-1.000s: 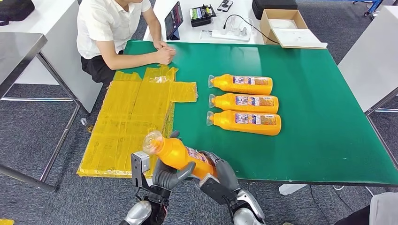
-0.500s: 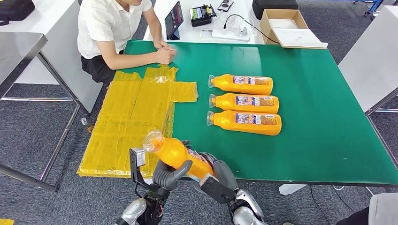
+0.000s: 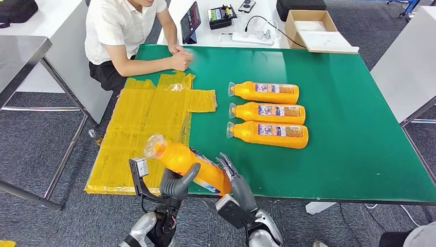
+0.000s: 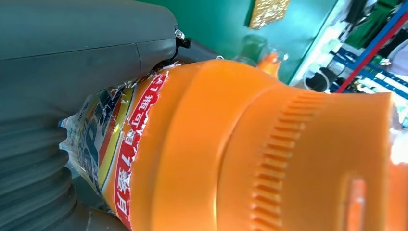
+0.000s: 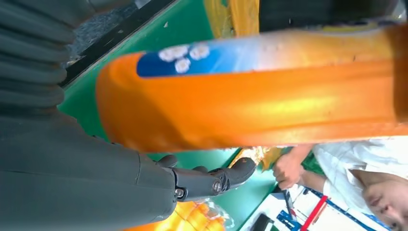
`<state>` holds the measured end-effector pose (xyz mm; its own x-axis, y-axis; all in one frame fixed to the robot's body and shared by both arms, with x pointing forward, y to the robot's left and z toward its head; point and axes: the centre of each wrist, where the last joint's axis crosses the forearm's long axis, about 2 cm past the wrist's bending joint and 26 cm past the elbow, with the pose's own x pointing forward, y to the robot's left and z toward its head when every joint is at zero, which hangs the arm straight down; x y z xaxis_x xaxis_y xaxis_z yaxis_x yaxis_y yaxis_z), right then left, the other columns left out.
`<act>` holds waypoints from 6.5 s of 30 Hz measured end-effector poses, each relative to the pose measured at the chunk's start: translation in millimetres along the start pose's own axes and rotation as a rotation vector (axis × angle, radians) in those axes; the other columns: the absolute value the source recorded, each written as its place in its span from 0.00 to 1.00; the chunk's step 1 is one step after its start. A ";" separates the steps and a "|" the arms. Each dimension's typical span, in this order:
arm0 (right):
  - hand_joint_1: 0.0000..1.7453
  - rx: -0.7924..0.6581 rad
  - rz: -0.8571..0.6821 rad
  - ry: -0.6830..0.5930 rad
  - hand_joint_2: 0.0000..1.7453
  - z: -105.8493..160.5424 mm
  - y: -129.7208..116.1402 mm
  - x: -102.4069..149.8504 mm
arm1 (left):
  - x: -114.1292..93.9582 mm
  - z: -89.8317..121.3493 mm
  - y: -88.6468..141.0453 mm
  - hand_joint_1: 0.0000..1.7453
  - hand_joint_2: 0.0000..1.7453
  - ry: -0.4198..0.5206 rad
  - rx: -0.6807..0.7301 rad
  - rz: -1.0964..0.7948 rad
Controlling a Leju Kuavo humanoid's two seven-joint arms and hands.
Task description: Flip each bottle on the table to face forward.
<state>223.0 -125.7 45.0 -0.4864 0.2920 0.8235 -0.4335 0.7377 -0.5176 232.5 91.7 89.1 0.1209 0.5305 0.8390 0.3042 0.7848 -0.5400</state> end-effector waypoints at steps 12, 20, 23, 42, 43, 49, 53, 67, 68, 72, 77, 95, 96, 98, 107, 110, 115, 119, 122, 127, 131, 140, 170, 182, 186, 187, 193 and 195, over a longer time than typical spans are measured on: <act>0.00 -0.305 0.072 -0.161 1.00 9.8 -1.0 43.3 | 31.5 -21.4 12.0 1.00 1.00 -0.370 0.127 -0.881; 0.00 -0.374 0.005 -0.222 1.00 -2.4 -16.0 59.4 | 67.5 -75.1 43.5 1.00 1.00 -0.218 0.018 -1.475; 0.00 -0.358 -0.021 -0.230 1.00 -4.7 -17.1 59.4 | 72.6 -89.8 59.8 1.00 1.00 -0.068 -0.025 -1.566; 0.00 -0.301 -0.134 -0.154 1.00 -2.4 1.5 41.0 | 128.5 -145.5 137.2 1.00 1.00 0.846 0.183 -1.965; 0.00 -0.297 -0.138 -0.147 1.00 -2.1 3.0 39.8 | 127.7 -144.1 139.8 1.00 1.00 0.865 0.186 -1.967; 0.00 -0.282 -0.147 -0.120 1.00 -1.1 8.6 35.2 | 125.1 -140.8 145.0 0.78 1.00 0.943 0.176 -2.003; 0.00 -0.272 -0.149 -0.108 1.00 -2.1 11.3 32.4 | 119.2 -139.8 141.4 0.00 1.00 0.964 0.126 -2.014; 0.00 -0.279 -0.175 -0.117 1.00 2.7 15.6 23.6 | 91.5 -139.5 106.1 0.00 1.00 0.493 -0.394 -1.308; 0.00 -0.279 -0.174 -0.117 1.00 2.8 15.6 23.5 | 91.3 -140.0 104.6 0.00 1.00 0.489 -0.393 -1.306; 0.00 -0.283 -0.168 -0.113 1.00 3.2 15.5 22.6 | 91.1 -141.1 101.7 0.00 1.00 0.484 -0.378 -1.314; 0.00 -0.292 -0.156 -0.102 1.00 5.4 15.2 20.2 | 88.1 -140.2 99.0 0.00 1.00 0.445 -0.365 -1.421; 0.00 -0.323 0.475 -0.081 1.00 40.0 -12.5 9.8 | 74.3 -52.7 18.3 0.00 1.00 -0.459 -0.049 -0.789; 0.00 -0.320 0.487 -0.079 1.00 40.4 -13.5 9.4 | 74.5 -51.5 17.8 0.00 1.00 -0.463 -0.048 -0.787; 0.00 -0.320 0.487 -0.079 1.00 40.4 -13.5 9.4 | 74.5 -51.5 17.8 0.00 1.00 -0.463 -0.048 -0.787; 0.00 -0.339 0.731 0.126 1.00 60.2 -57.4 -18.9 | 69.7 -8.6 5.9 0.00 1.00 -0.495 -0.063 -0.709; 0.00 -0.371 0.855 0.336 1.00 69.8 -102.9 -51.0 | 58.0 12.5 -2.2 0.00 1.00 -0.479 -0.107 -0.712; 0.00 -0.343 0.875 0.458 1.00 70.8 -127.5 -78.5 | 46.4 19.0 -6.1 0.00 1.00 -0.472 -0.125 -0.758; 0.00 -0.303 0.884 0.519 1.00 71.7 -130.5 -88.9 | 44.3 19.7 -7.2 0.00 1.00 -0.467 -0.132 -0.759; 0.00 -0.285 0.889 0.538 1.00 72.5 -131.7 -92.8 | 43.6 20.0 -8.3 0.00 1.00 -0.466 -0.137 -0.758; 0.00 -0.255 0.951 0.584 1.00 65.5 -137.8 -96.7 | 42.8 20.3 -10.0 0.00 1.00 -0.464 -0.146 -0.758; 0.00 -0.208 0.964 0.616 1.00 54.4 -147.4 -99.2 | 42.5 20.1 -10.5 0.00 1.00 -0.455 -0.153 -0.757; 0.00 -0.168 0.978 0.619 1.00 47.2 -156.8 -102.4 | 42.3 19.8 -11.1 0.00 1.00 -0.449 -0.159 -0.752; 0.91 0.239 0.851 0.855 1.00 -5.9 -188.5 -111.7 | 38.0 -2.9 -15.4 0.00 1.00 -0.353 -0.281 -0.645; 1.00 0.336 0.807 0.899 1.00 -9.2 -197.2 -113.9 | 35.5 -11.9 -17.8 0.00 1.00 -0.330 -0.326 -0.630; 1.00 0.336 0.751 0.847 1.00 -5.7 -198.7 -115.4 | 35.5 -12.1 -17.7 0.00 1.00 -0.335 -0.327 -0.626; 1.00 0.329 0.727 0.830 1.00 -4.6 -198.9 -115.9 | 35.5 -12.1 -17.7 0.00 1.00 -0.335 -0.326 -0.623; 1.00 0.194 0.464 0.668 1.00 12.3 -182.2 -121.1 | 33.7 -10.3 -17.2 0.00 1.00 -0.292 -0.282 -0.508; 1.00 0.111 0.369 0.612 1.00 15.3 -166.6 -120.0 | 30.6 -7.2 -17.3 0.00 1.00 -0.230 -0.221 -0.410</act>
<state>342.0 -293.0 28.9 -0.1182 0.8225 0.5564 -0.4133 0.4688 -0.7807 237.8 92.0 124.6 -0.2532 0.2699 0.9290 0.4783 0.8697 -0.1223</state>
